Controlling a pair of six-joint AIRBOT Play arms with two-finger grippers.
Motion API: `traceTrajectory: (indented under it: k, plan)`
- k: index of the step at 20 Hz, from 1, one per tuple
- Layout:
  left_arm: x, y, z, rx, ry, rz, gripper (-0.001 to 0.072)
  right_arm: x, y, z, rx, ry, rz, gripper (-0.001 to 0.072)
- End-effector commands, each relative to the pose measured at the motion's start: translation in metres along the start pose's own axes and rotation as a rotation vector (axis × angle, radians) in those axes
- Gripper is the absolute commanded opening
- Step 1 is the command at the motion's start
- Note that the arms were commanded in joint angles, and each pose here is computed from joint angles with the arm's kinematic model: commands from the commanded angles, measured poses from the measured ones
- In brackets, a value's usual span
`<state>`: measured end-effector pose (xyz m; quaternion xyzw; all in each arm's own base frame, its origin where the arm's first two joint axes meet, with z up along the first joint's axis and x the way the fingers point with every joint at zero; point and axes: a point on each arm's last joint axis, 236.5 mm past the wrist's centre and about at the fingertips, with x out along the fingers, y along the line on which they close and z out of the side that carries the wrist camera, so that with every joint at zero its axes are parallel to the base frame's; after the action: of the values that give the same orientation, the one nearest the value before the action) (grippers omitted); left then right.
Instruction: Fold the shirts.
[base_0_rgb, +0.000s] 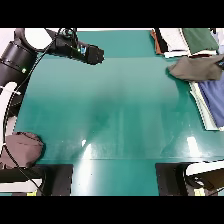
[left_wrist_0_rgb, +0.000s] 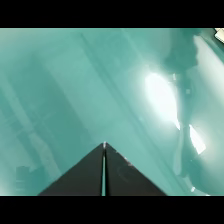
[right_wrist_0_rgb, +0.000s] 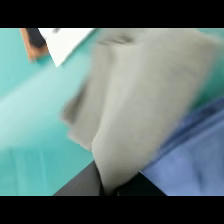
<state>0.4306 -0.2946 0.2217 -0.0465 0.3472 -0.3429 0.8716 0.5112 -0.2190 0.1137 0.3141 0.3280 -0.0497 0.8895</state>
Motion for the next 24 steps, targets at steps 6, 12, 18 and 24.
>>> traceTrajectory:
  k: [6, 12, 18, 24]
  plan:
    - [0.0, -0.002, -0.008, -0.006, 0.035, -0.009, 0.0026, -0.073, 0.058, 0.102, -0.135, -0.294, 0.054, 0.0017]
    - [0.0, -0.002, -0.011, -0.005, 0.048, -0.01, 0.0026, -0.117, 0.065, 0.096, -0.184, -0.275, 0.044, 0.0017]
    - [0.0, -0.003, -0.012, -0.005, 0.051, -0.01, 0.0026, -0.154, 0.002, 0.036, -0.176, -0.14, -0.111, 0.0017]
    - [0.0, -0.003, -0.013, 0.003, 0.055, -0.01, 0.0026, -0.192, -0.084, -0.043, -0.105, 0.009, -0.373, 0.0018]
